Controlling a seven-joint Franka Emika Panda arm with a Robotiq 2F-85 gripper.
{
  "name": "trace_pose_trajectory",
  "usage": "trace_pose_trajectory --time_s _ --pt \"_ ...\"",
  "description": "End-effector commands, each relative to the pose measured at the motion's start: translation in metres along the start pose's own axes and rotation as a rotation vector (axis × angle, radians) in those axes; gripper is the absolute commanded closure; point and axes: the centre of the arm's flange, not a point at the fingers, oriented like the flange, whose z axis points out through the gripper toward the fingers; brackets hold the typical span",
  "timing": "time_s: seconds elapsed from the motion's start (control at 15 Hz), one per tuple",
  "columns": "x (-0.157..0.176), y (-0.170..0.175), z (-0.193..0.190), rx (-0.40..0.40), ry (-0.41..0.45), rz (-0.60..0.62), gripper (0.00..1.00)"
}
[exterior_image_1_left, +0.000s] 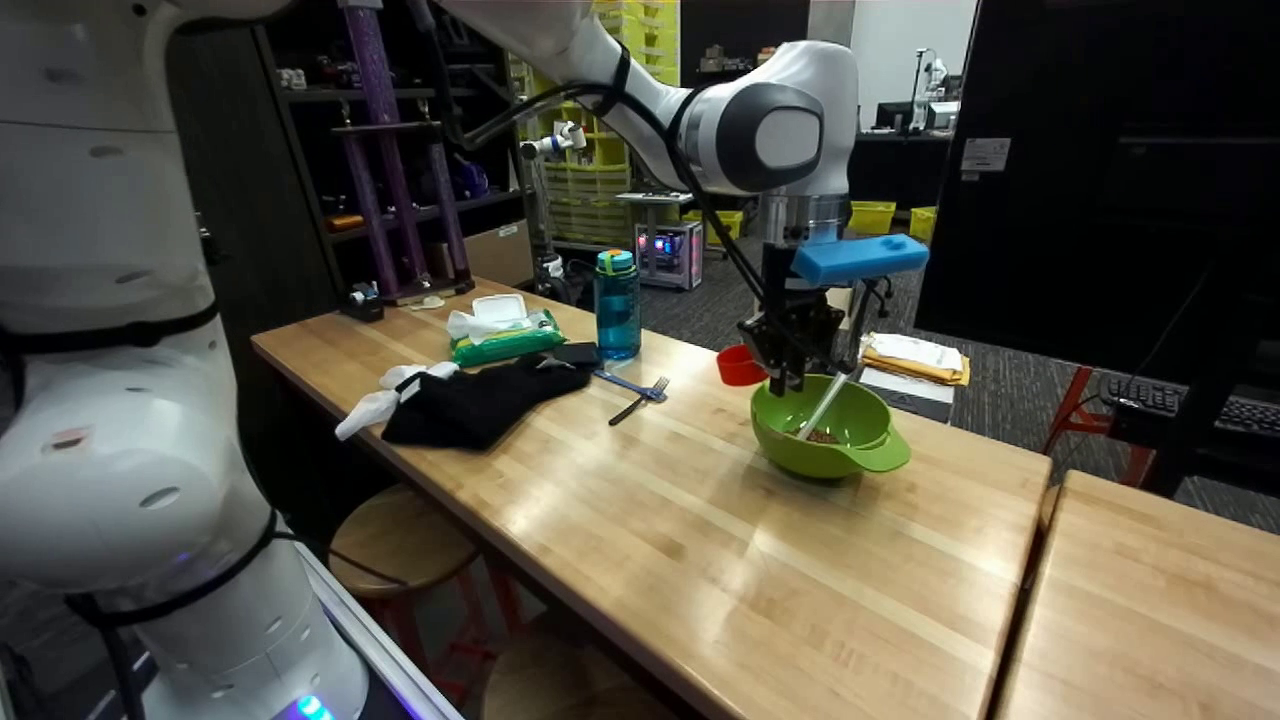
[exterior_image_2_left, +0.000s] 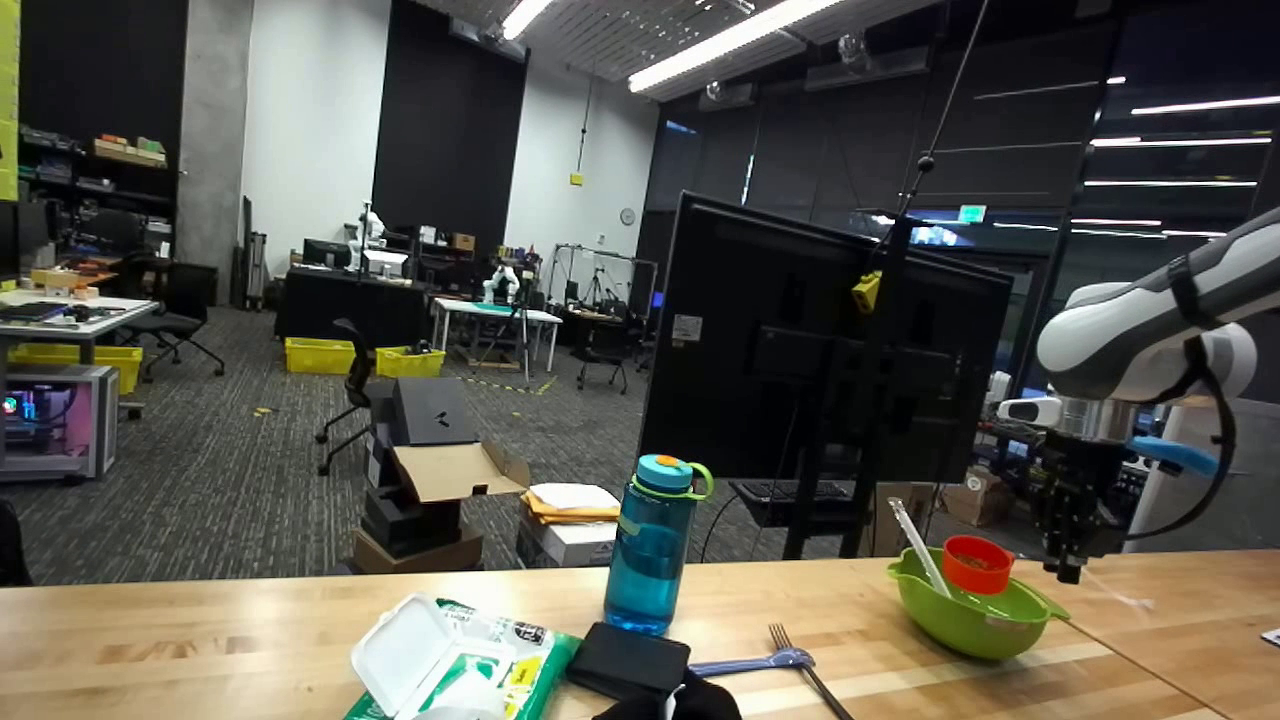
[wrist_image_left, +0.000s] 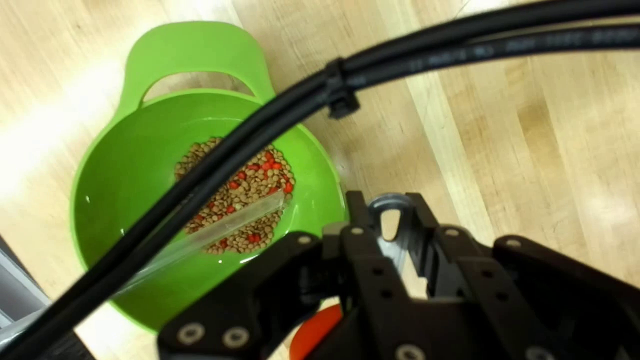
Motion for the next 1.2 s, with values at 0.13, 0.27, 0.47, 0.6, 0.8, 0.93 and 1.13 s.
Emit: trace_pose_trajectory --time_s 0.13,0.27,0.47,0.6,0.8,0.93,1.13 --pt "-0.006 -0.027 -0.011 -0.06 -0.003 0.043 0.94" --pt "-0.012 -0.028 -0.013 -0.068 -0.001 0.058 0.94" --pt "-0.022 -0.025 -0.017 -0.084 0.003 0.088 0.94" --pt "-0.029 -0.022 -0.021 -0.097 0.005 0.103 0.94" --pt "-0.038 -0.018 -0.027 -0.11 0.006 0.12 0.94" --pt "-0.046 -0.015 -0.03 -0.117 0.004 0.137 0.94" --pt "-0.058 -0.009 -0.031 -0.124 0.005 0.165 0.94"
